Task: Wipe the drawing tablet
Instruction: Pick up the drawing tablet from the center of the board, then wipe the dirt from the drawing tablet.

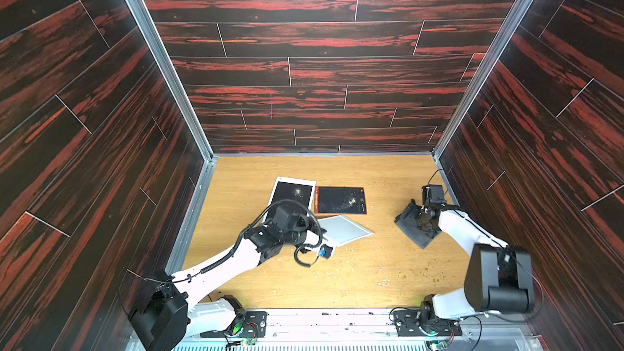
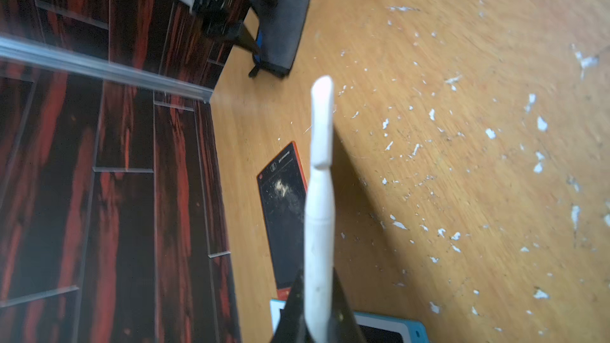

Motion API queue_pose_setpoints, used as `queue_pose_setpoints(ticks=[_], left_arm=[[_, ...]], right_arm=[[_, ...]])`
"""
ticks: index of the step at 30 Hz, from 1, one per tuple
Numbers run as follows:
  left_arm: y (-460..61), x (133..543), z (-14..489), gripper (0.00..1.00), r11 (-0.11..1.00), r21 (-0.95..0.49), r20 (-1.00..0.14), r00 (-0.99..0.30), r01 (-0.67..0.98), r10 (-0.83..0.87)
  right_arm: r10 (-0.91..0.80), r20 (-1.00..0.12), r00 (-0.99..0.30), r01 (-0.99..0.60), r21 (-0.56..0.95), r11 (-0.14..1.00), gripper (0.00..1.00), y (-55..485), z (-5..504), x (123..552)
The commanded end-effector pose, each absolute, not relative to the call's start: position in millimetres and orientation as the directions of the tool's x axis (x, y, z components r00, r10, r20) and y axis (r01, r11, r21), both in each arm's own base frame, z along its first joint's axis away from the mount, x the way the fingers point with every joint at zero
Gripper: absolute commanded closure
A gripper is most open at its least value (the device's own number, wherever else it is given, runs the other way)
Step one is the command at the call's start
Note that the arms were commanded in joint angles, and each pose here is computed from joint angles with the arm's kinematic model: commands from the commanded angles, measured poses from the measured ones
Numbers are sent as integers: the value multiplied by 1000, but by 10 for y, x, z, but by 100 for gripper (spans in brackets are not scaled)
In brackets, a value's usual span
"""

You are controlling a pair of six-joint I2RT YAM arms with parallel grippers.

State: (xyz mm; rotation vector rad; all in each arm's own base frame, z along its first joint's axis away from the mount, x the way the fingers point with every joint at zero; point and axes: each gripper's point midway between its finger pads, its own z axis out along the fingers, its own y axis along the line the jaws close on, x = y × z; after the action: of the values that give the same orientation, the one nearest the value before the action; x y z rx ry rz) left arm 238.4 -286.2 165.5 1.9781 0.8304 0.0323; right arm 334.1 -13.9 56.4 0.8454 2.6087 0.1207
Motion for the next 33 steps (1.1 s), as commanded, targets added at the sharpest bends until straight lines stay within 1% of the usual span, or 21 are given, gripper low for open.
queue_pose_setpoints(ticks=[1,6,10,12,17,22,26,28,29,31,33], left_arm=[[-2989,2349,1924,100,-325,907,-109,894,269,435],[-3031,2235,1864,100,-294,932,-81,910,214,406],[-3037,2113,1760,100,-283,941,-66,918,187,390],[-3047,2040,1683,100,-293,940,-55,926,174,373],[-3090,1840,1558,100,-342,921,-73,944,188,322],[-3169,1664,1468,100,-373,908,-90,958,191,272],[-3187,1558,1392,100,-399,898,-90,965,185,245],[-3179,1537,1346,100,-409,894,-89,967,183,239],[-3178,1535,1329,100,-412,893,-86,968,180,238],[-3191,1518,1306,100,-416,892,-83,969,176,233],[-3200,1519,1266,100,-420,890,-81,968,177,236]], right_arm=[[598,-332,-729,573,182,799,11,-176,525,3429],[600,-319,-733,601,109,792,11,-284,381,3393],[614,-276,-739,613,102,783,12,-293,236,3377],[615,-260,-745,612,102,784,12,-272,183,3371],[610,-220,-761,608,86,790,15,-248,54,3317],[601,-172,-781,598,72,798,20,-206,-64,3259],[603,-160,-781,599,78,797,27,-187,-86,3228],[608,-161,-777,604,78,793,33,-191,-87,3225],[609,-160,-777,604,82,793,39,-185,-91,3226],[608,-160,-778,601,93,793,55,-170,-81,3243],[606,-164,-779,596,107,796,80,-153,-58,3260]])
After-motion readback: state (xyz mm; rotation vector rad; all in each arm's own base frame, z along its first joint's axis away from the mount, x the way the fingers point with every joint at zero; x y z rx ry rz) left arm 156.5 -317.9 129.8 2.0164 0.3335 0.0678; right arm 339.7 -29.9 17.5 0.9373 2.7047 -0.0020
